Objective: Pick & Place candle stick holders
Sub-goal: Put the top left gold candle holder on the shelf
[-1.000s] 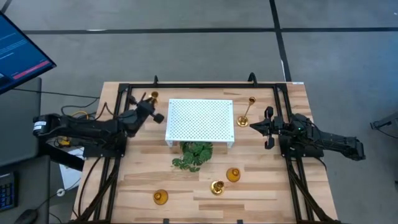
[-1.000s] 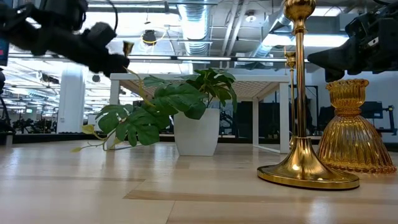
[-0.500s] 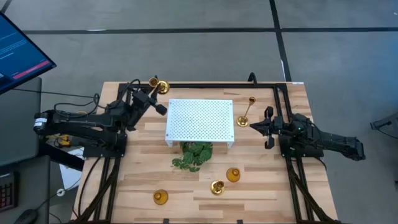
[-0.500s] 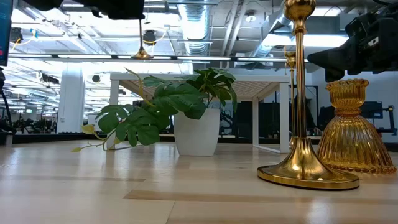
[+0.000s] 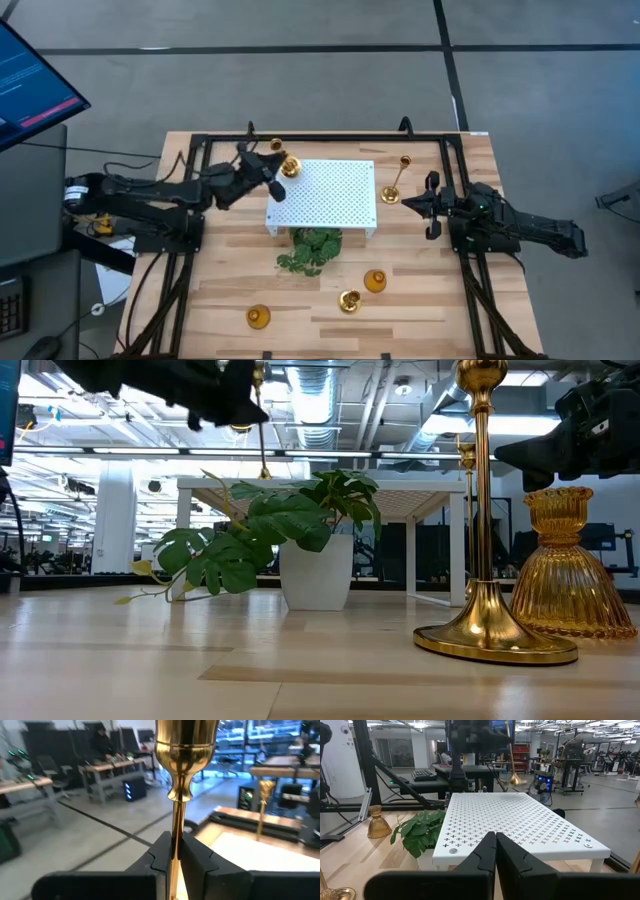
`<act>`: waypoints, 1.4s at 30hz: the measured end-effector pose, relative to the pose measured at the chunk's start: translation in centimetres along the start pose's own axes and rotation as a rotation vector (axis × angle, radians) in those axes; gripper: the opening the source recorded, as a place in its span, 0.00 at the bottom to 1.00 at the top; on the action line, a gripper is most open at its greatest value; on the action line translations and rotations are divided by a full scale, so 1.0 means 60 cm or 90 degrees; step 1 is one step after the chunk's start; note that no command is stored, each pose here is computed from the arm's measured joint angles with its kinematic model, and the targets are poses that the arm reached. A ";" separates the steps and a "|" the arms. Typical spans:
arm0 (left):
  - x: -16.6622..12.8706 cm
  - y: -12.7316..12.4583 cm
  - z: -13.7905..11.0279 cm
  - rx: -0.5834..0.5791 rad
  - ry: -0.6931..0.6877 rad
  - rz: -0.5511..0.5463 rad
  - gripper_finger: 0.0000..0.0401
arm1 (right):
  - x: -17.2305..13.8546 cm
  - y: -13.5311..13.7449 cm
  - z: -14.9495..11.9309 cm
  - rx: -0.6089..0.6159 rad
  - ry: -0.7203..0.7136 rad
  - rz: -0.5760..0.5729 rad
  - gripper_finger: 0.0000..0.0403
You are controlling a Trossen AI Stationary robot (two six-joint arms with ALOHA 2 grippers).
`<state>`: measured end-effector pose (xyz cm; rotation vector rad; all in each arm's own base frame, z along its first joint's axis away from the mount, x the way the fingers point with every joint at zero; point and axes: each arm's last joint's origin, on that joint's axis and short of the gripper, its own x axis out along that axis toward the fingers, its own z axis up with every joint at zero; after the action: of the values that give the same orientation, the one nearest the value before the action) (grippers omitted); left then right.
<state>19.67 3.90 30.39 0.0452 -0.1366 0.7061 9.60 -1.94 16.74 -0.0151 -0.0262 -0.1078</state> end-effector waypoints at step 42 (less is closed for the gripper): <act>0.037 0.016 -0.007 -0.026 0.113 0.005 0.13 | 0.000 0.000 0.000 -0.017 0.000 -0.001 0.00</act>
<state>20.78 6.08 30.31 -0.0565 0.0196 0.7113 9.60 -1.95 16.75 -0.0418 -0.0251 -0.1092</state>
